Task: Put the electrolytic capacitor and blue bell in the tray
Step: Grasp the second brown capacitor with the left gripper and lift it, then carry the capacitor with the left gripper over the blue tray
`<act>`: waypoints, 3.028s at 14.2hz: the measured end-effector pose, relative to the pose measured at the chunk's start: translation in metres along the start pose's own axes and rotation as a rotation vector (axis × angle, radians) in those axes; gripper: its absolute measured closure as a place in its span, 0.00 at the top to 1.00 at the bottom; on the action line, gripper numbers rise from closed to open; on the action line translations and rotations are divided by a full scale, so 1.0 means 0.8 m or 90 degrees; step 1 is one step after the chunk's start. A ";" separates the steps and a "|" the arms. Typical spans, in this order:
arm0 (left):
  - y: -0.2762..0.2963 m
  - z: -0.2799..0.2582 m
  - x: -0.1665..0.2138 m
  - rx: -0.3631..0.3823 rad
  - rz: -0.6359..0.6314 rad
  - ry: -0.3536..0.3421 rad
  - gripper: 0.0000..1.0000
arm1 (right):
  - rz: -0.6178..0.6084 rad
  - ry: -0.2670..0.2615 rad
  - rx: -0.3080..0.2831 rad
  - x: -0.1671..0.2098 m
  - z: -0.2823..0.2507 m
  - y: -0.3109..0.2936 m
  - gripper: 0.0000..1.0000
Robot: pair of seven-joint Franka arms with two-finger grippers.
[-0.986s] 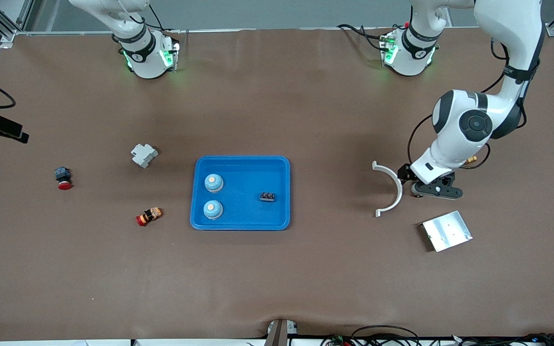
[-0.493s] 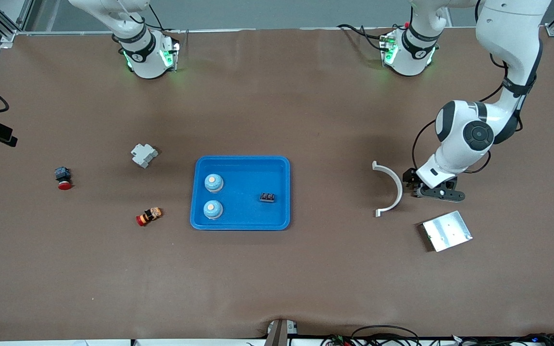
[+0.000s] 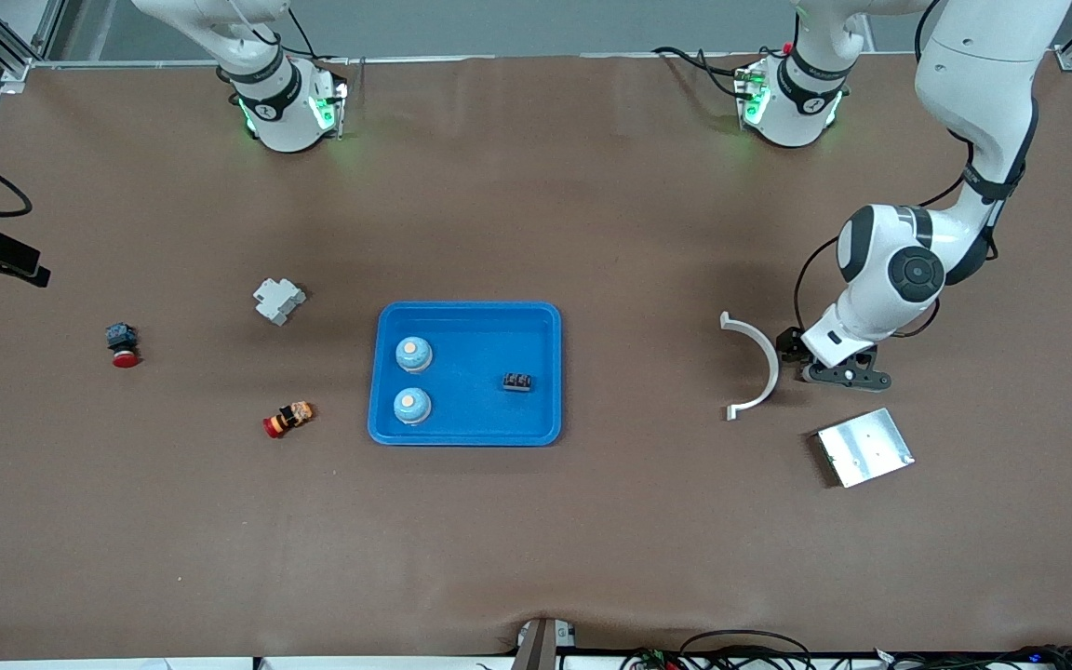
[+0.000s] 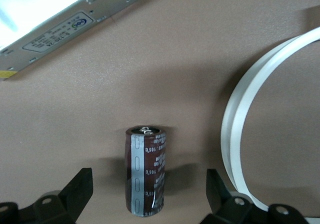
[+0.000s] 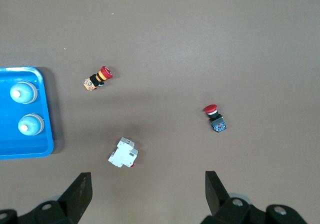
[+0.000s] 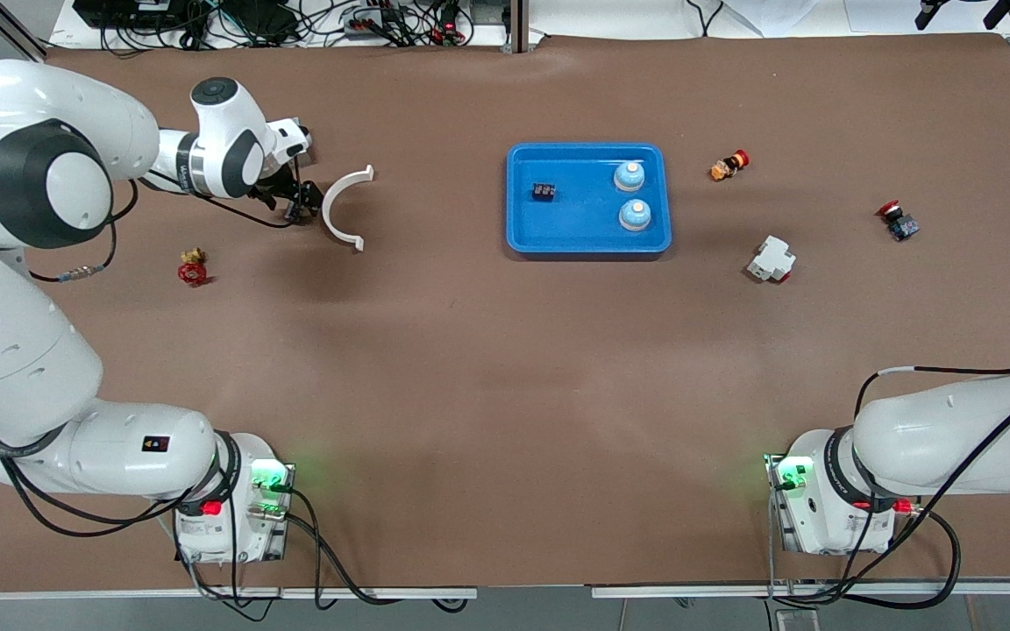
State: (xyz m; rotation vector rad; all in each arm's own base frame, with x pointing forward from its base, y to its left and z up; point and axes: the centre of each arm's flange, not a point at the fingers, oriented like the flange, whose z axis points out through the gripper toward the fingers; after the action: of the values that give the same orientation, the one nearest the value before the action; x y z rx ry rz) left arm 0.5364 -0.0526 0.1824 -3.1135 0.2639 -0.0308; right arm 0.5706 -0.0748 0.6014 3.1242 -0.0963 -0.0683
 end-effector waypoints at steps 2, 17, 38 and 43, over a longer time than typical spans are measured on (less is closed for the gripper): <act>-0.001 0.000 0.000 0.000 -0.001 0.000 0.82 | 0.000 -0.001 0.000 0.000 0.000 0.000 1.00; 0.000 -0.049 0.045 -0.005 -0.364 0.016 0.30 | -0.012 0.038 -0.003 0.000 -0.033 -0.014 1.00; 0.395 -0.199 0.176 -0.021 -0.977 -0.035 0.30 | 0.002 0.044 0.031 -0.003 -0.044 -0.004 1.00; 0.462 -0.163 0.172 -0.008 -1.097 0.006 0.30 | 0.001 0.043 0.032 -0.003 -0.044 -0.005 1.00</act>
State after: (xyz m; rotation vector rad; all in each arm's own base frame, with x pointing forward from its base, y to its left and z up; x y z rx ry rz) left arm 0.6074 -0.4418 0.3083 -2.2504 -2.2132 -0.0519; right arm 0.5701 -0.0699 0.6368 3.1731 -0.1009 0.0405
